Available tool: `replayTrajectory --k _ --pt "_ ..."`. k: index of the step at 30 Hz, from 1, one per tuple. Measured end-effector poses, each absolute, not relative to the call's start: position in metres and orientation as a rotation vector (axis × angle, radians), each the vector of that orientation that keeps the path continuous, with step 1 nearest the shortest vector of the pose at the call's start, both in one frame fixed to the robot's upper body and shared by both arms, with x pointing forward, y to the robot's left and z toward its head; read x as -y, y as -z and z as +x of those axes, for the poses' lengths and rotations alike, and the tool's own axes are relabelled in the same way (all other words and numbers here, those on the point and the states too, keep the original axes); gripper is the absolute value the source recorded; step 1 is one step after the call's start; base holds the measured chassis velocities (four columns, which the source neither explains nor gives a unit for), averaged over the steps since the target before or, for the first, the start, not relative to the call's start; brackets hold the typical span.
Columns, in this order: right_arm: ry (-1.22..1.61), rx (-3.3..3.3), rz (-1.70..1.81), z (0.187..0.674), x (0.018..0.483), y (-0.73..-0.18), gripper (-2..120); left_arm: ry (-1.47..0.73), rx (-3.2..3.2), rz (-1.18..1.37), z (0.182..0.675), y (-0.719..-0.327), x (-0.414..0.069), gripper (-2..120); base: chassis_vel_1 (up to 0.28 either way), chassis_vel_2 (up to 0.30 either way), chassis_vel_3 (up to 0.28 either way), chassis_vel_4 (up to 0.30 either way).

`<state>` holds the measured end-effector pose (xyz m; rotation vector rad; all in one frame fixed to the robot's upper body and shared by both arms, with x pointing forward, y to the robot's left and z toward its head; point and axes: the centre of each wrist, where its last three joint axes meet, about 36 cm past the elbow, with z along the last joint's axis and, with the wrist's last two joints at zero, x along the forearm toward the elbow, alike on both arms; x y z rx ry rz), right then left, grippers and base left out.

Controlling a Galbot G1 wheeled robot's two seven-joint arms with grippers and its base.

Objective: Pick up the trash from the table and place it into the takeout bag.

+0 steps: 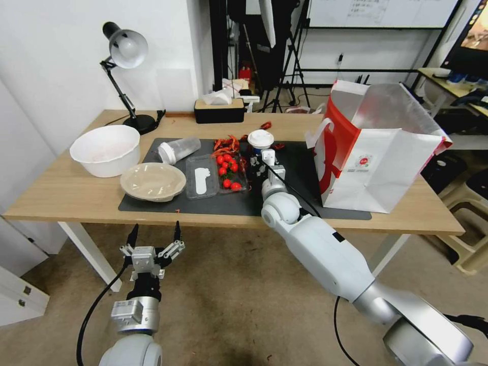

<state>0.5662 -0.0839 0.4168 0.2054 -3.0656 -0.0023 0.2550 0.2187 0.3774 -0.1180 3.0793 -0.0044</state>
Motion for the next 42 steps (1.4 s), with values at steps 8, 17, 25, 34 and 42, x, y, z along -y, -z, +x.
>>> replayTrajectory --k 8,17,25,34,42 --pt "0.13 3.095 0.19 0.536 0.076 -0.483 0 0.004 -3.08 -0.117 0.255 -0.377 -0.218 100 0.0 0.0 0.0 0.0" --pt "0.223 3.166 0.09 0.508 0.1 -0.593 0 0.0 -3.082 -0.112 0.255 -0.375 -0.217 100 0.0 0.0 0.0 0.0" --pt "0.406 3.184 -0.101 0.504 0.154 -0.69 0 -0.011 -3.08 -0.095 0.256 -0.372 -0.214 100 0.0 0.0 0.0 0.0" --pt "0.435 3.005 -0.221 0.516 0.212 -0.735 0 -0.022 -3.068 -0.084 0.257 -0.369 -0.212 100 0.0 0.0 0.0 0.0" --pt "0.415 2.798 -0.284 0.525 0.26 -0.752 0 -0.018 -3.061 -0.072 0.258 -0.367 -0.209 100 0.0 0.0 0.0 0.0"
